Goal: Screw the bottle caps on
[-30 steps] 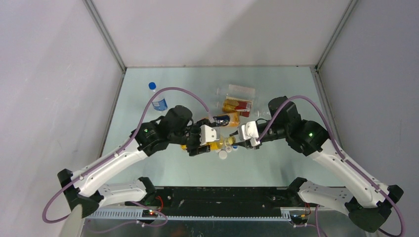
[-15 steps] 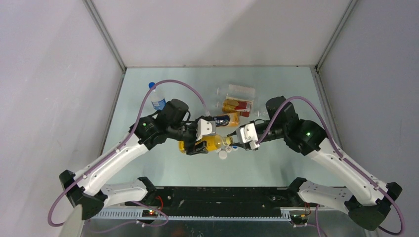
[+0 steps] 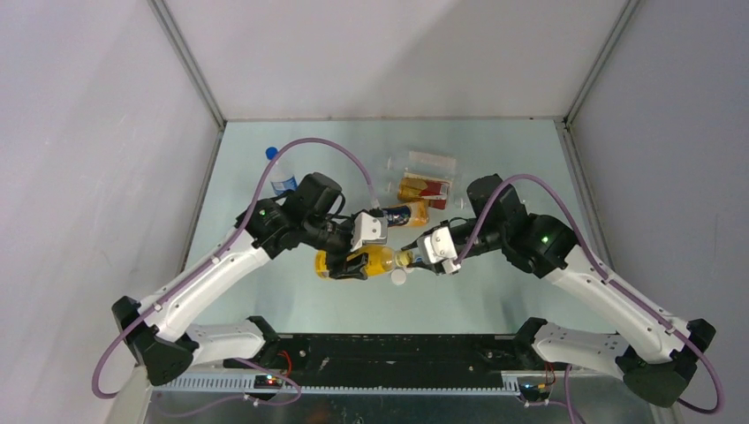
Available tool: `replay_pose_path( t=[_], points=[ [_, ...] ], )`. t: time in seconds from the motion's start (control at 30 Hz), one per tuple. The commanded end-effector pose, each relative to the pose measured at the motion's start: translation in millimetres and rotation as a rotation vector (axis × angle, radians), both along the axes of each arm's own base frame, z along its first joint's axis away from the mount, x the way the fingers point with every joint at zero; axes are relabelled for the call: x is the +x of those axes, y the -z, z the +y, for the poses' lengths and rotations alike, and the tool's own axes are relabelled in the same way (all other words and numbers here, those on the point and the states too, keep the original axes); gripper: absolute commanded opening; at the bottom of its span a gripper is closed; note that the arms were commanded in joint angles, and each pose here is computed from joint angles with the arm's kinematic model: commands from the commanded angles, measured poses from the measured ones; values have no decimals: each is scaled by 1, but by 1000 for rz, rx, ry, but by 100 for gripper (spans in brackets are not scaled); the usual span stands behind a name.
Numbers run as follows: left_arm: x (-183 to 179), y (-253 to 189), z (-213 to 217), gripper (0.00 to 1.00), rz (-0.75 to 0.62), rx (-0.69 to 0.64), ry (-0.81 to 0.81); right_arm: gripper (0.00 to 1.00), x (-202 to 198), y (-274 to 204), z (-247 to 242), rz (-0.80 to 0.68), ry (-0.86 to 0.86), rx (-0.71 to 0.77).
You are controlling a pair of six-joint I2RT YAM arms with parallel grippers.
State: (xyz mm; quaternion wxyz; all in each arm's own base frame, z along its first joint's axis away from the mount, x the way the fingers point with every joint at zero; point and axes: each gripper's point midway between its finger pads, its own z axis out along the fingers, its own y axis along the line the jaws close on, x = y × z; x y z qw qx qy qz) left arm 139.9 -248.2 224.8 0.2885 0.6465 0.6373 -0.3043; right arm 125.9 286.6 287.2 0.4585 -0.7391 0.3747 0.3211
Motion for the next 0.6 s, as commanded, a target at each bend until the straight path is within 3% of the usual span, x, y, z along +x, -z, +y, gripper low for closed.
replay_pose_path(
  t=[0.0,0.3,0.57],
  points=[
    [-3,-65,-38,8,-96,-265,146,0,-8,4,7,15,-59,-11],
    [5,-82,-47,7,-135,-391,87,0,-9,6,12,42,-69,0],
    [9,-78,-51,6,-80,-423,35,0,-13,9,12,83,-78,-8]
  ],
)
